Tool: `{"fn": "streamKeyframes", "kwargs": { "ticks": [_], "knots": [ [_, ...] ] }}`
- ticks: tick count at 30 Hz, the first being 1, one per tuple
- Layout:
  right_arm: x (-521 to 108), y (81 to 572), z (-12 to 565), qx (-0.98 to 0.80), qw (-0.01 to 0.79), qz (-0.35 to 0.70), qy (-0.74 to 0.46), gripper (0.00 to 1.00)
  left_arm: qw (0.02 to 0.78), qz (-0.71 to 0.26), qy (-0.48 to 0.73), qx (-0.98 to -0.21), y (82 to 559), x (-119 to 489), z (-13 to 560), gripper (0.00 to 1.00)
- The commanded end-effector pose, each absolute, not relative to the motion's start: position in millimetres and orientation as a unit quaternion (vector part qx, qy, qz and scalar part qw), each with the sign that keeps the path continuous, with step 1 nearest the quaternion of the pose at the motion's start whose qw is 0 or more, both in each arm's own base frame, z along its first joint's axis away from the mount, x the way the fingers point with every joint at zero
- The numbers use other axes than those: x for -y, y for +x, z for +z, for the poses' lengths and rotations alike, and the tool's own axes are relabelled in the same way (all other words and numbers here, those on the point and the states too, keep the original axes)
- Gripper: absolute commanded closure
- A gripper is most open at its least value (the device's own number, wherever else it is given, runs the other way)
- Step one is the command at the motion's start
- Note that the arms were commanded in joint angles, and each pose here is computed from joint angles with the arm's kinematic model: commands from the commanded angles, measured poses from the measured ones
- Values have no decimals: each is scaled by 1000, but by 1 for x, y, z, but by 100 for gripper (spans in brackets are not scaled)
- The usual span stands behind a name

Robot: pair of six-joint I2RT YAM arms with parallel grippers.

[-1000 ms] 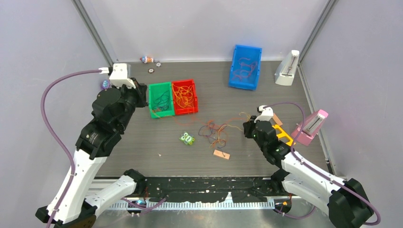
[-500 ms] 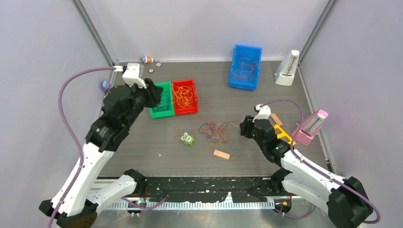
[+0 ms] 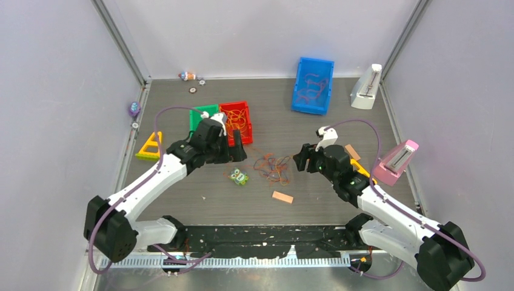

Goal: Untangle the cables
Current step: Untie the cable.

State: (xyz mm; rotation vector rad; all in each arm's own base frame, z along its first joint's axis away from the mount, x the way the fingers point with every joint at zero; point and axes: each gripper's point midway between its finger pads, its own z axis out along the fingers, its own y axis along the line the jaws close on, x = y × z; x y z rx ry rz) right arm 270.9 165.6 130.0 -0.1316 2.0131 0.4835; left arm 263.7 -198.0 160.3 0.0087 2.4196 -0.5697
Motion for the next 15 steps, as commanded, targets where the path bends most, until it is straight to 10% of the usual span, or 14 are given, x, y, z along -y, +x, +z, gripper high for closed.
{"fn": "streamKeyframes", "kwargs": {
  "ticks": [1,15],
  "knots": [
    [-171,275,143,-821,526,214,-61,34,345,-220,-39,-912,281,218,160,1],
    [-164,271,151,-802,553,218,-56,34,302,-117,-83,-942,326,273,92,14]
  ]
}}
